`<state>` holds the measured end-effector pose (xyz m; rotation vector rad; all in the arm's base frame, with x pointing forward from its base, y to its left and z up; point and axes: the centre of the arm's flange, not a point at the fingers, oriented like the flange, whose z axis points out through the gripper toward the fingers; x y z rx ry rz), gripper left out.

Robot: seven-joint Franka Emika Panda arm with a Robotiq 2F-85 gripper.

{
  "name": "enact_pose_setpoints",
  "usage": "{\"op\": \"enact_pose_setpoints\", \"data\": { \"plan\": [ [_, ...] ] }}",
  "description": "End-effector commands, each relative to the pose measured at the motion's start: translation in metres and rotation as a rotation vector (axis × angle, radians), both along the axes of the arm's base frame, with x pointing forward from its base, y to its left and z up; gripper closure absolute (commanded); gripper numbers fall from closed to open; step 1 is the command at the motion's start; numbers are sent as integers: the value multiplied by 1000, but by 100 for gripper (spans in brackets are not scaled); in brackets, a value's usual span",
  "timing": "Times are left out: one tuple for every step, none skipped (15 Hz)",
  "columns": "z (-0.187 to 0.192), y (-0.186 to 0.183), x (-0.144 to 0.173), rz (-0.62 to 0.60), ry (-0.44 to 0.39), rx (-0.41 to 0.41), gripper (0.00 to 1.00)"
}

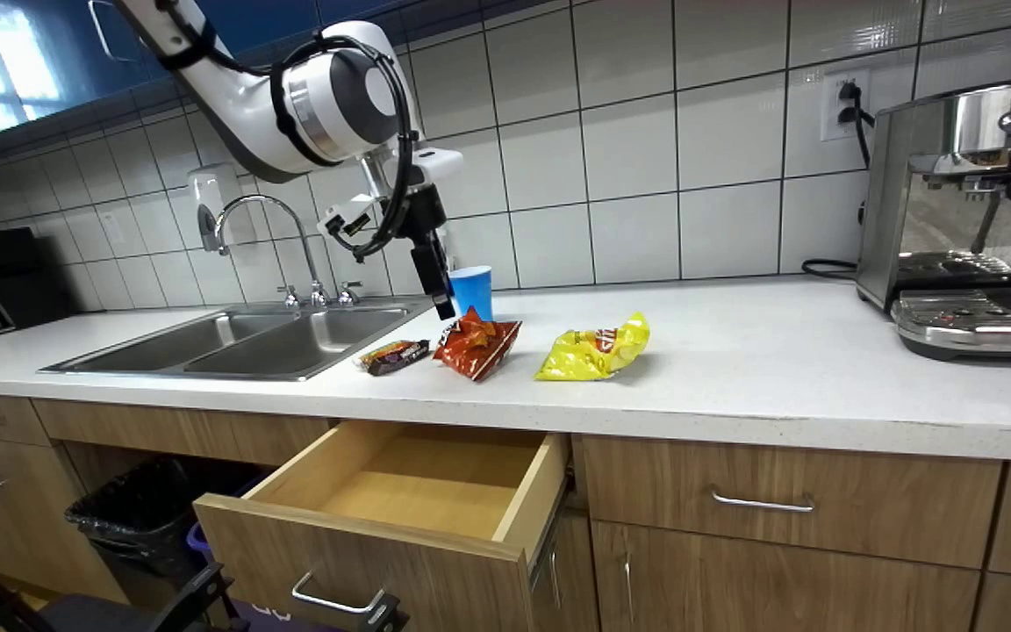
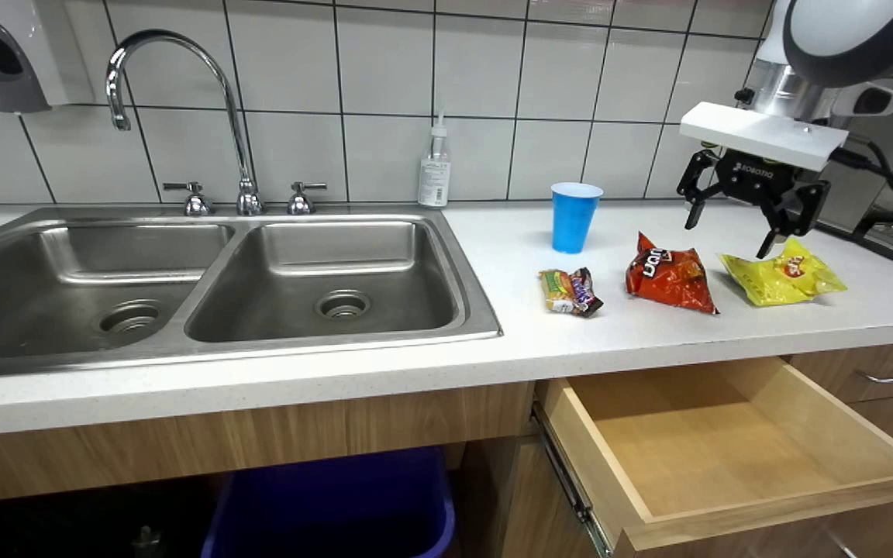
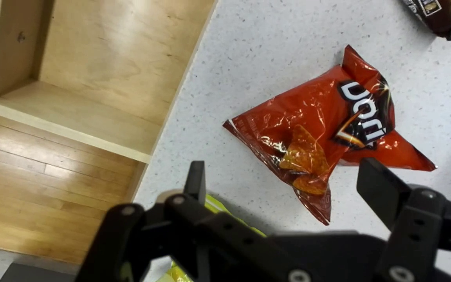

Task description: Put the red and yellow packets in the open drawer, then close the drawer

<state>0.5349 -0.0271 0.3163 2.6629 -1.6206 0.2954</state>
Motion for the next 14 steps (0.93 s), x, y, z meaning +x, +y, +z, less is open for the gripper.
{"op": "enact_pose_setpoints", "data": {
  "plan": [
    [-8, 7, 17, -50, -8, -19, 0],
    [-10, 8, 19, -58, -6, -18, 0],
    [-12, 9, 22, -66, -3, -16, 0],
    [-14, 9, 24, -74, -1, -15, 0],
    [-16, 10, 28, -84, 1, -13, 0],
    [-19, 10, 31, -93, 5, -14, 0],
    [-21, 10, 34, -100, 8, -14, 0],
    [-24, 9, 37, -109, 12, -14, 0],
    [-26, 9, 39, -116, 15, -12, 0],
    [-28, 8, 42, -123, 15, -13, 0],
    [-30, 8, 45, -129, 17, -13, 0],
    [-32, 7, 47, -133, 18, -15, 0],
    [-33, 6, 50, -135, 20, -16, 0],
    [-35, 6, 52, -137, 21, -17, 0]
  ]
}}
